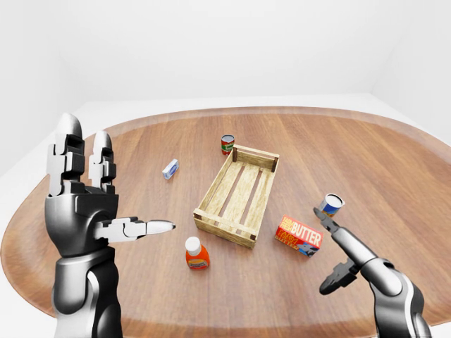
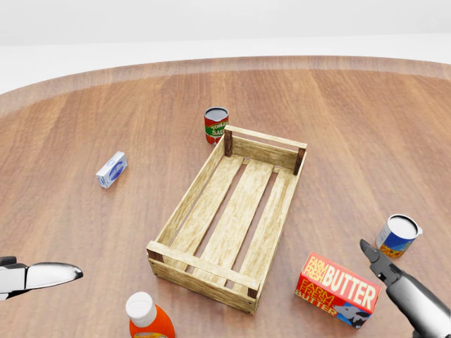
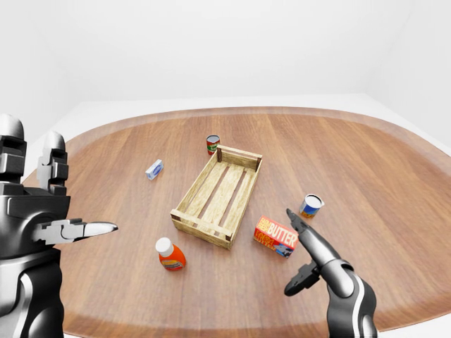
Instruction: Pick up the butter and put it in the tray.
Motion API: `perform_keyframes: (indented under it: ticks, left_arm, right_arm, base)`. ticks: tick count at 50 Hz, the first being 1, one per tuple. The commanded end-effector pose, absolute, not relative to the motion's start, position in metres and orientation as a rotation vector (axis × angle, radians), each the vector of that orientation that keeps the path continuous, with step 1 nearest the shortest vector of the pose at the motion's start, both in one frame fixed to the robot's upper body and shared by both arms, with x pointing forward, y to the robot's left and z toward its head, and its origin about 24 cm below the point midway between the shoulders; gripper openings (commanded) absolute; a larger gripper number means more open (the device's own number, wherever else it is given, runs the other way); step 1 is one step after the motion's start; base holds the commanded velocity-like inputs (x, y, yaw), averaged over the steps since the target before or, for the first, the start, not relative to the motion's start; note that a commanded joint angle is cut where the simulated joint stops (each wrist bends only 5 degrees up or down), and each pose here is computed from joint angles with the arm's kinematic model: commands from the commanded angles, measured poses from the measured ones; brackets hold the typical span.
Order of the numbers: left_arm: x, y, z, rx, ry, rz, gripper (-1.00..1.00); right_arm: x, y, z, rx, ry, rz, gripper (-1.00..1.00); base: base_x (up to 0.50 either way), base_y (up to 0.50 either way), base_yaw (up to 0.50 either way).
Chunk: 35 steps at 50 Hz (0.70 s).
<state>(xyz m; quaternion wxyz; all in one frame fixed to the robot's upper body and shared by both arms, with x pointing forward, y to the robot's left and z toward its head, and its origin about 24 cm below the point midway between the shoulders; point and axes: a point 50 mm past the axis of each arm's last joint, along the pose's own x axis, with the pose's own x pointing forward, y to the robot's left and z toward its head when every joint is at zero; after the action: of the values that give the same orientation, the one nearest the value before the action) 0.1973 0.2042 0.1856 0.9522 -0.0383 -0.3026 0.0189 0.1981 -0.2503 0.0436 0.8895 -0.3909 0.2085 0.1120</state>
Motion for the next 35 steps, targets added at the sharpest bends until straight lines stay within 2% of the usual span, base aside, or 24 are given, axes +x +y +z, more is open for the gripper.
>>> perform_keyframes:
  ticks: [1, 6, 11, 26, 35]
  left_arm:
    - [0.198, 0.205, 0.185, -0.079, -0.613, 0.040, 1.00]
    - [0.198, 0.205, 0.186, -0.078, -0.616, 0.040, 1.00]
    - [0.197, 0.204, 0.187, -0.079, -0.621, 0.039, 1.00]
    - [0.197, 0.204, 0.187, -0.079, -0.622, 0.039, 1.00]
    - [0.199, 0.203, 0.183, -0.077, -0.602, 0.031, 1.00]
  right_arm:
    - [0.206, -0.259, 0.039, -0.839, 0.475, 0.240, 1.00]
    - [0.210, -0.258, 0.038, -0.844, 0.477, 0.253, 1.00]
    - [0.212, -0.254, 0.056, -0.874, 0.401, 0.223, 1.00]
    - [0.212, -0.254, 0.056, -0.874, 0.399, 0.223, 1.00]
    - [0.221, -0.278, 0.025, -0.826, 0.564, 0.253, 1.00]
  base:
    - [0.00, 0.00, 0.00]
    - [0.00, 0.00, 0.00]
    - [0.00, 0.00, 0.00]
    - [0.00, 0.00, 0.00]
    - [0.00, 0.00, 0.00]
